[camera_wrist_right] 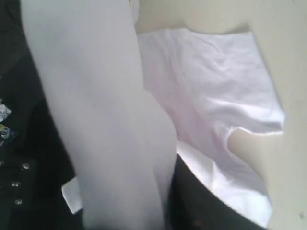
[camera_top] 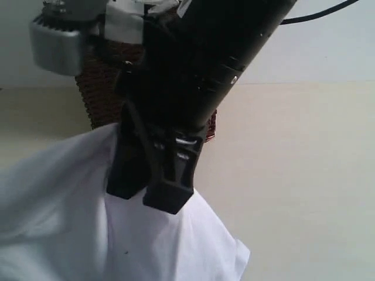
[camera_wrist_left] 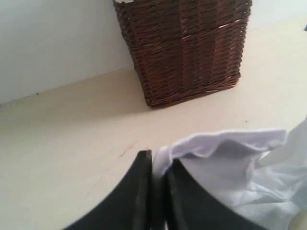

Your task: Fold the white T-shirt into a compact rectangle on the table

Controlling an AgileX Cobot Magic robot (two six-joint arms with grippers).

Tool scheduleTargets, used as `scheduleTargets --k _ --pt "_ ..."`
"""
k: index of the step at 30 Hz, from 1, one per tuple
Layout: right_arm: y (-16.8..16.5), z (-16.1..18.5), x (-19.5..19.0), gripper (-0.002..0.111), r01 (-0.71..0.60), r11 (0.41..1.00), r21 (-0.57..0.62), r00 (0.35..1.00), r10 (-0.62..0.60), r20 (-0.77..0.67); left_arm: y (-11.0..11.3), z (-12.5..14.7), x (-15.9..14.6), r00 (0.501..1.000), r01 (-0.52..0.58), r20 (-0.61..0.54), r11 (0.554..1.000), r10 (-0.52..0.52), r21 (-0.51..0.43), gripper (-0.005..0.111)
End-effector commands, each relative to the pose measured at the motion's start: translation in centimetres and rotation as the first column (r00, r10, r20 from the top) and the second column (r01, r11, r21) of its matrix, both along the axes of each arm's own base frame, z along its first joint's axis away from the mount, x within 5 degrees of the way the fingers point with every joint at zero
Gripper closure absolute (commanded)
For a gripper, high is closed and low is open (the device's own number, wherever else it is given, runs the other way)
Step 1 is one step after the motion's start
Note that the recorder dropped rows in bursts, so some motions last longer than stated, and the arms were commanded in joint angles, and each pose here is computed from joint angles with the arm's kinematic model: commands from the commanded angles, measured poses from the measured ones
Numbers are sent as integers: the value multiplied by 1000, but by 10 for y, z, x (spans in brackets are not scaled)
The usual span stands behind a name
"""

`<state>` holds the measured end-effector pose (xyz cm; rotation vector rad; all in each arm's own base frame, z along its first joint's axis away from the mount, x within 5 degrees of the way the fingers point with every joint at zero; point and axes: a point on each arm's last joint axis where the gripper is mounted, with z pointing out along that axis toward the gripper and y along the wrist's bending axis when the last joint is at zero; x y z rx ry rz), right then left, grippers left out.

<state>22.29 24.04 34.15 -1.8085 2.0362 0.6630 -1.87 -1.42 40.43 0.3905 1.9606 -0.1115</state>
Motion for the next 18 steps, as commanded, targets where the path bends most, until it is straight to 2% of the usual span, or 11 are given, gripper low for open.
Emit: scheduleTargets --k 1,3,4,7,9,14,16,18 --pt "-10 0 7 73 91 992 -88 993 -83 85 0 1 2 1000 21 12 1000 -21 -4 67" --pt "-11 0 11 71 139 986 -92 985 -129 113 1 1 2 1000 13 13 1000 -13 4 51" --pt "-12 0 13 69 160 982 -96 981 -147 125 1 1 3 1000 11 19 1000 -11 5 48" --pt "-12 -1 16 65 197 975 -103 974 -182 138 2 4 4 998 -2 58 1000 2 1 48" --pt "-13 -1 22 64 282 956 -87 950 -265 166 0 5 6 999 7 53 1000 -6 -14 48" --pt "-21 1 41 65 538 841 -57 819 -506 269 -16 -12 26 986 131 -87 987 -140 -94 48" --pt "-21 -4 41 65 535 840 -94 829 -500 250 -22 -26 40 969 174 -153 977 -192 -122 48" --pt "-14 -15 33 65 464 872 -155 885 -448 129 -27 -43 56 945 203 -230 969 -232 -144 48"
